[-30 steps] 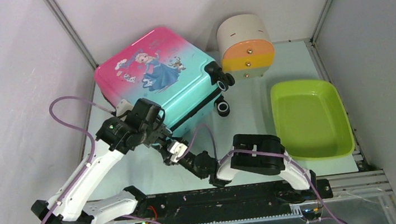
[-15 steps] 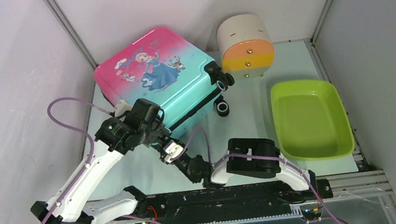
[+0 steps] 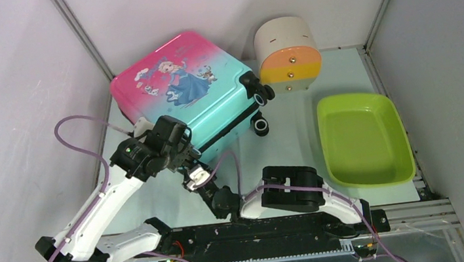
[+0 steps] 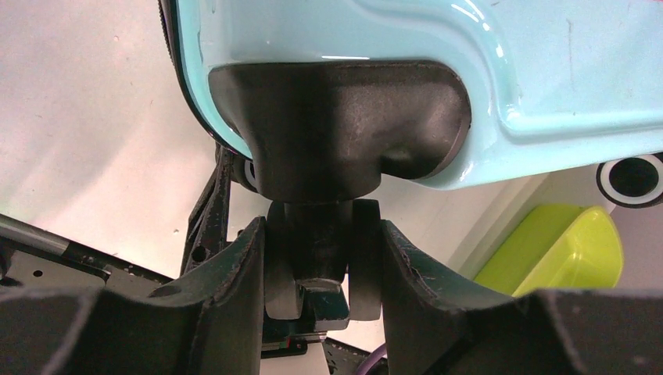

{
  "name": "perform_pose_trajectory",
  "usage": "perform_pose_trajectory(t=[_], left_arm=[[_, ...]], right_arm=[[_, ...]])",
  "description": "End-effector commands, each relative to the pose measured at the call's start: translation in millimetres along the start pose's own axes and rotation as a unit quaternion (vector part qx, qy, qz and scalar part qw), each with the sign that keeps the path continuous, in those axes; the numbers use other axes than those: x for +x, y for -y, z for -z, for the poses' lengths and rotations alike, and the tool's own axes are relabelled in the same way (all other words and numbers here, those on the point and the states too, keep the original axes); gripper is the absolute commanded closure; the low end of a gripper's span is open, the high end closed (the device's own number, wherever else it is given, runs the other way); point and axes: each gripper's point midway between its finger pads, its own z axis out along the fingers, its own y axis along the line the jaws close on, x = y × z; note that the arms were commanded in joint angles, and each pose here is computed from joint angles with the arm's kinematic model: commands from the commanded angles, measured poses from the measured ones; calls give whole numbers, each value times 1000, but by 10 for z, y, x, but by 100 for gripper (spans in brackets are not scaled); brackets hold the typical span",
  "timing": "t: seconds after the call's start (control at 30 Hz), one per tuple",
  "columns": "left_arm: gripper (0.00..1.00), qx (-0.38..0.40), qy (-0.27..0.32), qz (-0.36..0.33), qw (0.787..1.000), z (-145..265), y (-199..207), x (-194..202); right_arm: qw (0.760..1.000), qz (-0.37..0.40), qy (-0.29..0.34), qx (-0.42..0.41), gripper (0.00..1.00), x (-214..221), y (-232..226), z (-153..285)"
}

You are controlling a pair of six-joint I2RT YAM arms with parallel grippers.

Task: Open, take out, and arrange the luggage

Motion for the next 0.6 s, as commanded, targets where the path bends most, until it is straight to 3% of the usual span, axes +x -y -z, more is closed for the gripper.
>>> perform_pose_trajectory(t=[0.0,0.1,0.17,0.57], left_arm=[[100,173,-26,91,980,563,742,-142],[100,169,-22,90,981,563,710,-159],[100,164,-16,90,982,553,672,-176],[100,83,12,91,992,311,178,-149]], right_arm=[[1000,-11,-12,23,54,123,25,-121],[999,-4,-12,42,91,110,119,-134],[999,1,-6,45,100,56,175,-139],[1000,6,16,5,100,-131,581,-131]])
